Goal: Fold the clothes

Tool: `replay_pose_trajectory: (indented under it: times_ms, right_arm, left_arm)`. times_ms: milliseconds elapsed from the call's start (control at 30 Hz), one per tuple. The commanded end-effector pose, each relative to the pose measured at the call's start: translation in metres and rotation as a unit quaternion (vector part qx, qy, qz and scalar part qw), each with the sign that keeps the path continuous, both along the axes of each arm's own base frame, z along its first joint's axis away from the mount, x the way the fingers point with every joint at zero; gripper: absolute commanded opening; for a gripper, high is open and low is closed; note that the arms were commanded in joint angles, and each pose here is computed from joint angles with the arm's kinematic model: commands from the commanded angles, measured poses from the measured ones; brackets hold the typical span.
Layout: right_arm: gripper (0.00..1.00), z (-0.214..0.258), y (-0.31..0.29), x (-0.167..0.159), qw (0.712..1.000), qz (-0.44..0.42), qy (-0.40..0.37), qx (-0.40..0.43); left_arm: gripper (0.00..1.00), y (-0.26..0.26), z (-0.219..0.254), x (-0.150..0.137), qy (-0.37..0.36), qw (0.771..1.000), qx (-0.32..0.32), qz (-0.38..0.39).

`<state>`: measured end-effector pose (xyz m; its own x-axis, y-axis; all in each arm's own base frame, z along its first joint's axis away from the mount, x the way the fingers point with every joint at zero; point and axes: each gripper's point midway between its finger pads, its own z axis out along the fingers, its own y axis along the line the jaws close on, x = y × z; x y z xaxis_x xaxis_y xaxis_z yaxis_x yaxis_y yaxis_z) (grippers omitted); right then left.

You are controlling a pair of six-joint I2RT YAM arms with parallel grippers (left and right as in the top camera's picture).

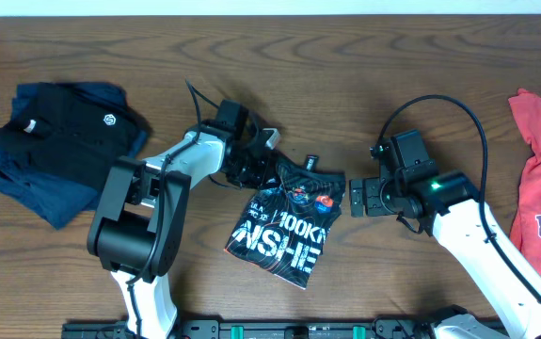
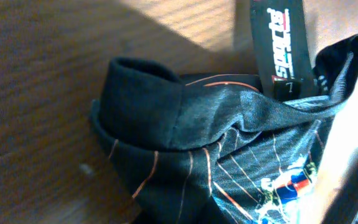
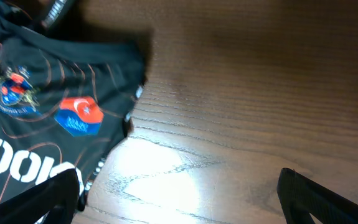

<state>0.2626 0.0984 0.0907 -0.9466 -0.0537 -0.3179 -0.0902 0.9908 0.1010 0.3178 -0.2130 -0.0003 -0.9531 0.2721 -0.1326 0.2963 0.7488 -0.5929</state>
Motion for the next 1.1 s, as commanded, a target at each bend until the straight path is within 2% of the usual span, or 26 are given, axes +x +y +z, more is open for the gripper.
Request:
replay_pose_trajectory:
  times_ms: [0, 167, 433, 633, 1067]
  right_arm:
    - [0.99, 0.006, -0.003, 0.004, 1.0, -0.002, -0.01, -0.004]
    - [0.99, 0.006, -0.006, 0.005, 1.0, -0.005, -0.013, -0.012]
    - [0.99, 0.006, -0.007, 0.005, 1.0, -0.006, -0.014, -0.013]
    - [0.99, 0.006, -0.006, 0.005, 1.0, -0.006, -0.014, -0.013]
    - [0.99, 0.006, -0.007, 0.005, 1.0, -0.006, -0.013, -0.013]
  left_arm:
    - [0.06, 0.043, -0.013, 0.028, -0.025, 0.994, 0.101, 0.043]
    - [0.06, 0.078, 0.029, 0.074, -0.098, 0.98, 0.144, 0.097]
    - [0.06, 0.155, 0.1, 0.122, -0.208, 0.934, 0.193, 0.216]
    - [0.06, 0.197, 0.133, 0.142, -0.258, 0.906, 0.186, 0.278]
    - [0.06, 0.253, 0.166, 0.175, -0.336, 0.857, 0.183, 0.346]
